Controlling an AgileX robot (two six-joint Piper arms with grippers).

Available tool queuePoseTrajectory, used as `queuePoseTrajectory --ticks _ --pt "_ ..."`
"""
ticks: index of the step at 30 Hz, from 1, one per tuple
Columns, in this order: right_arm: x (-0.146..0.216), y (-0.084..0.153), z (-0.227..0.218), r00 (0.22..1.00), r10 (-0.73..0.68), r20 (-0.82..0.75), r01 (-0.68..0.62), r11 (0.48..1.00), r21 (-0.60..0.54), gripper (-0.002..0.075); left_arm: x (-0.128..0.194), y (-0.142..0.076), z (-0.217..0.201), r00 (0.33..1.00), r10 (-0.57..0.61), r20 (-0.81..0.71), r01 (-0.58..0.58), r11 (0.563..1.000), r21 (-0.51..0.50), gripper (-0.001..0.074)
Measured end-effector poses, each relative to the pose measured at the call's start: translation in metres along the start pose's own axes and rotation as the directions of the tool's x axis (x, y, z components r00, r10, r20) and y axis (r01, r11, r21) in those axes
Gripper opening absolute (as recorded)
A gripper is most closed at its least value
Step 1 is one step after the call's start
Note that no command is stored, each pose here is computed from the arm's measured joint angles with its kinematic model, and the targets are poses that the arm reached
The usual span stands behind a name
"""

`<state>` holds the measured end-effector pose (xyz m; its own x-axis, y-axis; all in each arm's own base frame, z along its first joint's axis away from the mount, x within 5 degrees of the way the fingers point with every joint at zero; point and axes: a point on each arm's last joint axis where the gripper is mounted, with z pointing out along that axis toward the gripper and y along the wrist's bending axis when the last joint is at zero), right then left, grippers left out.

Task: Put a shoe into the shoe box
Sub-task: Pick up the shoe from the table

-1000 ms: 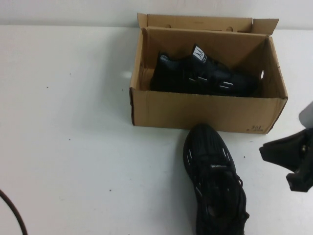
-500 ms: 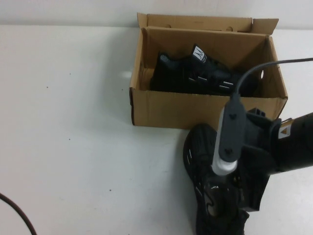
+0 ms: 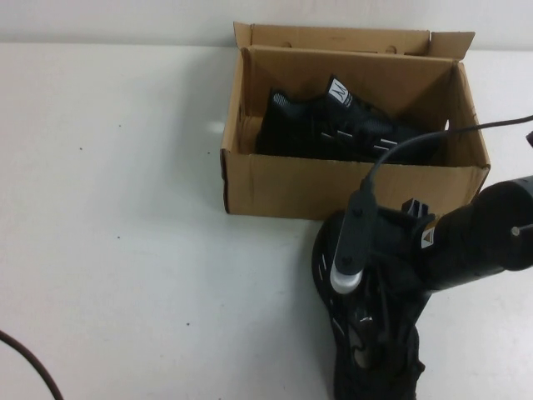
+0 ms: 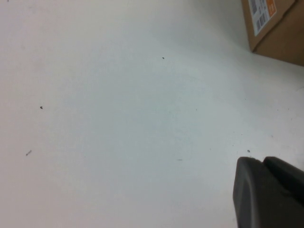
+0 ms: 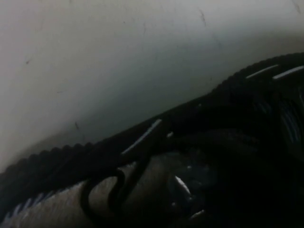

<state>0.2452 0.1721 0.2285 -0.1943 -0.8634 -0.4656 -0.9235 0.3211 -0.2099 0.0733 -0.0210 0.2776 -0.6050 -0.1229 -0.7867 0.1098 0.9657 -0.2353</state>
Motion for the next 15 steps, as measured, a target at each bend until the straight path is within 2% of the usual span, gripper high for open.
queuePoseTrajectory --ticks 2,5,10,15 --pt "0.000 -0.001 0.001 1.000 0.006 0.001 -0.006 1.000 0.002 0.0091 0.001 0.000 0.000 1.000 0.000 -0.006 0.000 1.000 0.000 -0.0004" --pt "-0.001 -0.001 -0.001 1.000 0.018 0.005 -0.018 1.000 0.007 0.0015 0.002 0.000 0.000 1.000 -0.005 -0.020 0.005 1.000 0.004 -0.0004" --pt "-0.011 -0.004 -0.023 0.999 -0.009 0.046 0.008 0.999 0.033 -0.0004 0.004 -0.005 0.000 0.998 -0.045 -0.047 0.047 0.997 0.058 -0.0004" --pt "-0.027 -0.005 -0.067 0.983 -0.155 0.100 0.150 0.987 0.061 -0.0006 0.005 -0.016 -0.002 0.998 -0.018 -0.060 0.028 0.984 0.178 -0.0004"
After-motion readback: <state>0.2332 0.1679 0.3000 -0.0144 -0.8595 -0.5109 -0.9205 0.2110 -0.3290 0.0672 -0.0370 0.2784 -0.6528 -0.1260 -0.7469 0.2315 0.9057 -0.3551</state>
